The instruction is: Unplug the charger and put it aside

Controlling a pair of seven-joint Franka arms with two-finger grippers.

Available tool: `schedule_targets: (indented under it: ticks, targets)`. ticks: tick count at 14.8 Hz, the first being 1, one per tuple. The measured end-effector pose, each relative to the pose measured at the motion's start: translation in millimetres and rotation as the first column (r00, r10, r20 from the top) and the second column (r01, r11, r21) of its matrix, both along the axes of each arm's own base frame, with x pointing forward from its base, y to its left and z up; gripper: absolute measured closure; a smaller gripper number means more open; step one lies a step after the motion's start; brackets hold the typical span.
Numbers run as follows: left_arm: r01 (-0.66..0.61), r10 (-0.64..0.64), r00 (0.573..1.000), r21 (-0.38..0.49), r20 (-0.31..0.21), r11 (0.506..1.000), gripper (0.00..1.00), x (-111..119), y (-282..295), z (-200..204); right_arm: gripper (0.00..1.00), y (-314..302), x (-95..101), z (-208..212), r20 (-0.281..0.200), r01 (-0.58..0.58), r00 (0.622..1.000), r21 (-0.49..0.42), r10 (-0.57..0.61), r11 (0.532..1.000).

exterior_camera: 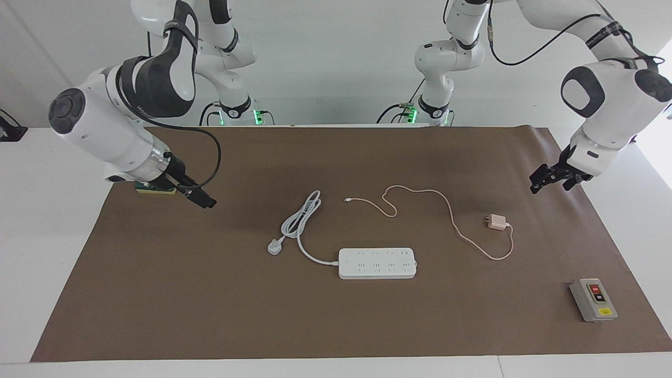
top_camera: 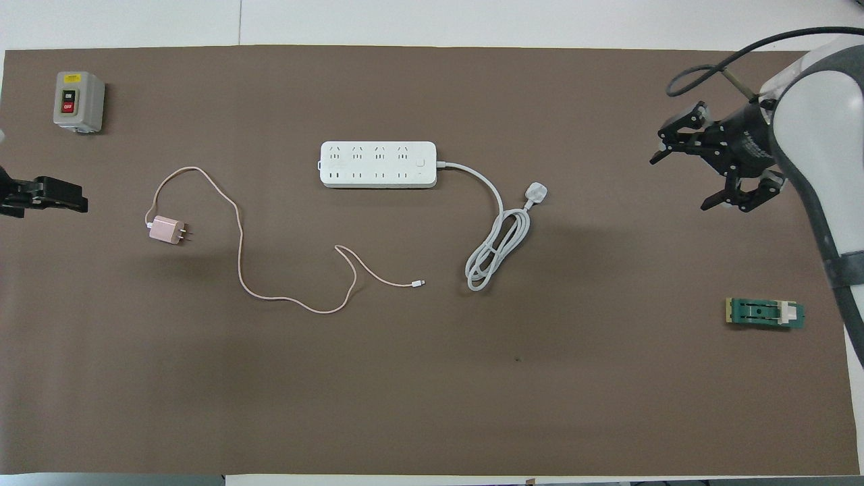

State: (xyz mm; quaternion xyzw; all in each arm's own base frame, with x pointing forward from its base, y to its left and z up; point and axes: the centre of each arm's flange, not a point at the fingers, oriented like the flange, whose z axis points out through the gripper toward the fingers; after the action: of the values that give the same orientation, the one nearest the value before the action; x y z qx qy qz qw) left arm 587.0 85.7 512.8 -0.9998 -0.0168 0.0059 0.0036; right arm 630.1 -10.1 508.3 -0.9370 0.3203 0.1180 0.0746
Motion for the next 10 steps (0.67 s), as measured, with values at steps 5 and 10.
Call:
schedule_targets:
  ticks: [5,10]
  targets:
    - [-0.057,0.057,0.998,-0.003,0.005,0.998,0.0,-16.6,-12.6,68.1,0.0,-62.5,-17.4,35.3,0.086,-0.402,0.908,-0.095,0.41,0.911]
    - [-0.033,0.033,0.999,-0.006,-0.033,0.999,0.0,-24.6,-54.9,75.0,0.0,-84.6,-44.8,91.8,0.118,-0.585,0.784,-0.19,0.61,0.788]
